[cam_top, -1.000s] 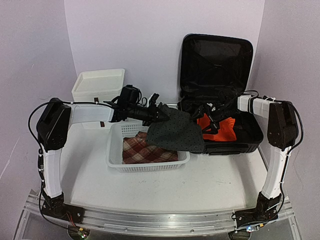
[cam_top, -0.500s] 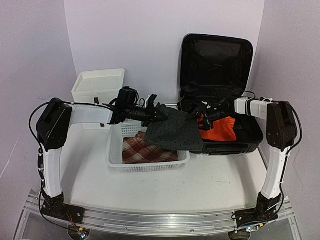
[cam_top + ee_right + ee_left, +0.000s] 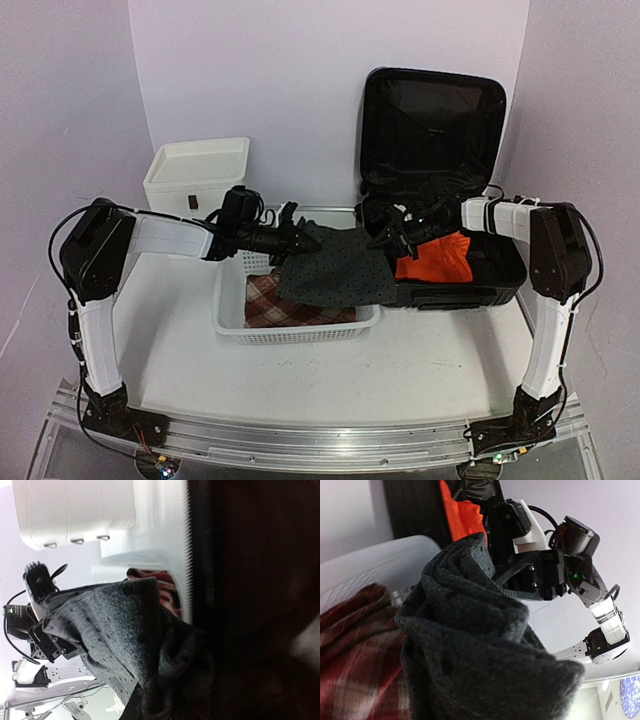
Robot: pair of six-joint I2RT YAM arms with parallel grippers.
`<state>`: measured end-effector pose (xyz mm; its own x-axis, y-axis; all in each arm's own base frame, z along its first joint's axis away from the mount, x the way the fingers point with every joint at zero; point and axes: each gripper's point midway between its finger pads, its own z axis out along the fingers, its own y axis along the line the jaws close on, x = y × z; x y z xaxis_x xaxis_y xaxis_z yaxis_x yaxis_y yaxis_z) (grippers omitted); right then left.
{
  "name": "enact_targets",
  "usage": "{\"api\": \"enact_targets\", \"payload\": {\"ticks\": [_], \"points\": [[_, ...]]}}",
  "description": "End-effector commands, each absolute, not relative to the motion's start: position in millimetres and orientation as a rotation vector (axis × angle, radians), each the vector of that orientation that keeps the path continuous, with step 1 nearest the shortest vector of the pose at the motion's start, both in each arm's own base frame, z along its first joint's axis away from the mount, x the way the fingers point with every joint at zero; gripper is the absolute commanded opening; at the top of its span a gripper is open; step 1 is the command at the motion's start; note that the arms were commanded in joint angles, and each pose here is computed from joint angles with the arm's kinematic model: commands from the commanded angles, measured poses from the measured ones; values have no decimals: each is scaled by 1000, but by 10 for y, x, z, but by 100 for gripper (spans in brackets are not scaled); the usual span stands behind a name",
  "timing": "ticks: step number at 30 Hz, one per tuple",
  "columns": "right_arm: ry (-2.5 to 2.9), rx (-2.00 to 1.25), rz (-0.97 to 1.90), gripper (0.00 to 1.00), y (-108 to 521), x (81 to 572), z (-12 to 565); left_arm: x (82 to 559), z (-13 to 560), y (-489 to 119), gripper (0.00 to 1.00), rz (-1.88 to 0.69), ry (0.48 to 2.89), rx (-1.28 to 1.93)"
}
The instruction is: Open, take out, and arrange the luggage
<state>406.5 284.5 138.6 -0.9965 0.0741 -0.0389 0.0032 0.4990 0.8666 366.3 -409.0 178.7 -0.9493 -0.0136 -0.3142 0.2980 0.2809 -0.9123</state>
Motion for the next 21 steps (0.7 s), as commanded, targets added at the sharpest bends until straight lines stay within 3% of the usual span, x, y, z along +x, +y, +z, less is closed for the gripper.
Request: {"api": "enact_targets", "payload": {"ticks": [1, 16, 21], "points": [[2532, -129, 1562, 0, 3202, 3981, 1855, 3590, 2186, -3853, 0, -1732, 2202, 194], [2585, -242, 1463, 0, 3755, 3817, 1626, 3501, 1642, -3115, 0, -1417, 2336, 23], [2622, -227, 1410, 0, 3767, 3850, 1475, 3496, 1509, -3079, 0, -1418, 2376, 6]]}}
